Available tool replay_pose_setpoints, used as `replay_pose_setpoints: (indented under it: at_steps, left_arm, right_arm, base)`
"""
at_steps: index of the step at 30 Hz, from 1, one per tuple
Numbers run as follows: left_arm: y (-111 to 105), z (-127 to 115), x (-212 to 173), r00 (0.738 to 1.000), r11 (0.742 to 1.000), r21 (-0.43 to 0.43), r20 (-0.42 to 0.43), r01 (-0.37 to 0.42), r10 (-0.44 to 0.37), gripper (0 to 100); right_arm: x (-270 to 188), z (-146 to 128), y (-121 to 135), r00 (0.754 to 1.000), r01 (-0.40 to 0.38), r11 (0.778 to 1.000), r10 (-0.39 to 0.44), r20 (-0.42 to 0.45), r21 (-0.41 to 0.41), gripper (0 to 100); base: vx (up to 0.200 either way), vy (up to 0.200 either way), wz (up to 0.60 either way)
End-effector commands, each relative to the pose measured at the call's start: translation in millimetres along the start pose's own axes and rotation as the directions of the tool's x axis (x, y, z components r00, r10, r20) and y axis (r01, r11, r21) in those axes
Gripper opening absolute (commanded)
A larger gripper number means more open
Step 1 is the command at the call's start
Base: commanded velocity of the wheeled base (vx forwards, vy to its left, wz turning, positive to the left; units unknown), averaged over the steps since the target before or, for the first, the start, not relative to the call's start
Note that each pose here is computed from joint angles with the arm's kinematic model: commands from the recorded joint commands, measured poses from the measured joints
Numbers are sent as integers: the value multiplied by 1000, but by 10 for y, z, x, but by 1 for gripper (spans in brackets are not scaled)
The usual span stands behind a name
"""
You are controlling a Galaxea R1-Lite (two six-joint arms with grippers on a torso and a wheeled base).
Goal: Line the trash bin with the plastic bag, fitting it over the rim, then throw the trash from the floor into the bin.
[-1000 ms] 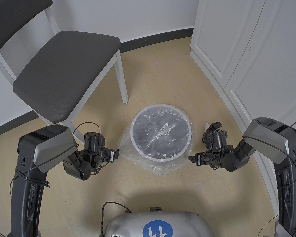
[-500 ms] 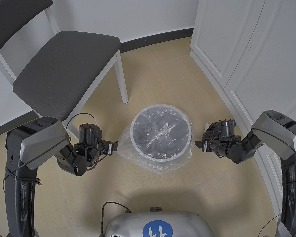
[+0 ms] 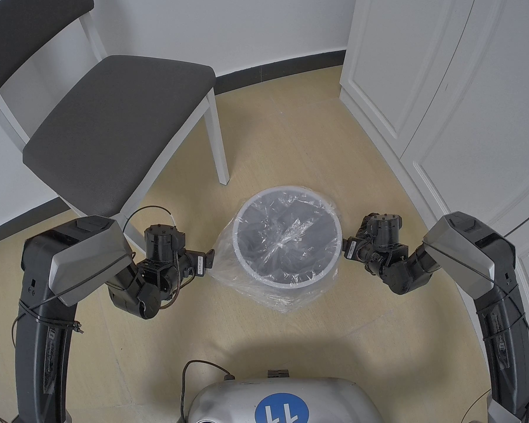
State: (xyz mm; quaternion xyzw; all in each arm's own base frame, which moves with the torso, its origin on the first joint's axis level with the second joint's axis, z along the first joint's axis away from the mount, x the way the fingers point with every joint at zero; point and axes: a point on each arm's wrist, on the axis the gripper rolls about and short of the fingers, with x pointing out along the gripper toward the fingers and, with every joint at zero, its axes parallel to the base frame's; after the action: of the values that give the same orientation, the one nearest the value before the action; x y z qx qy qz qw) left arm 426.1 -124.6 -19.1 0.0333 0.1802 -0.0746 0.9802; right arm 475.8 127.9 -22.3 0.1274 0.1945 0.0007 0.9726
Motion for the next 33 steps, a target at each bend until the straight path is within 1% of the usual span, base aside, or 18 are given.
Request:
replay_pose_setpoints:
  at_steps: [1,4,9,11,12,14,15,16,18,21,24,28,30,33]
  left_arm:
    - [-1,-36,13,1000,1000,0,-6,-1,1,100]
    - [-1,-29,11,1000,1000,-1,-4,-1,1,100]
    - [0,-15,7,1000,1000,-3,0,-1,1,100]
    - [0,6,-1,1000,1000,-5,8,-1,1,100]
    - [0,6,-1,1000,1000,-5,8,-1,1,100]
    - [17,48,-26,1000,1000,-7,15,-2,2,100]
    - [17,61,-30,1000,1000,-7,18,-2,2,100]
    - [18,82,-41,1000,1000,-8,23,-2,2,100]
    - [20,110,-54,1000,1000,-10,29,-1,2,100]
    - [35,140,-70,999,1000,-12,35,-3,3,100]
    - [36,145,-78,999,1000,-12,35,-3,3,100]
    - [36,141,-79,999,1000,-12,33,-3,3,100]
    - [43,141,-78,999,1000,-12,33,-4,4,100]
    - [49,145,-76,999,1000,-13,35,-5,6,100]
  right_arm:
    - [178,-341,-89,998,21,1000,-22,-52,-17,100]
    - [197,-393,-112,998,25,999,-26,-64,-23,100]
    - [173,-288,-129,999,29,999,-29,-44,-16,100]
    - [93,-50,-172,999,33,999,-33,-8,-2,100]
    - [93,-50,-172,999,33,999,-33,-8,-2,100]
    - [-44,209,-232,999,35,999,-36,22,15,100]
    - [-74,254,-245,999,38,999,-38,24,17,100]
    - [-149,362,-274,999,41,999,-42,29,22,100]
    - [-249,484,-289,999,29,999,-29,30,26,100]
    - [-409,636,-290,1000,16,999,-16,-3,29,100]
    - [-520,720,-238,998,-5,999,8,-62,49,100]
    - [-562,705,-134,990,-66,988,83,-115,141,100]
    - [-550,679,-120,986,-87,984,108,-128,157,100]
    - [-556,656,-109,982,-103,982,126,-141,159,100]
  base:
    - [0,0,0]
    - [0,0,0]
    - [0,0,0]
    - [0,0,0]
    - [0,0,0]
    - [0,0,0]
    - [0,0,0]
    - [0,0,0]
    - [0,0,0]
    - [0,0,0]
    - [0,0,0]
    - [0,0,0]
    - [0,0,0]
    - [0,0,0]
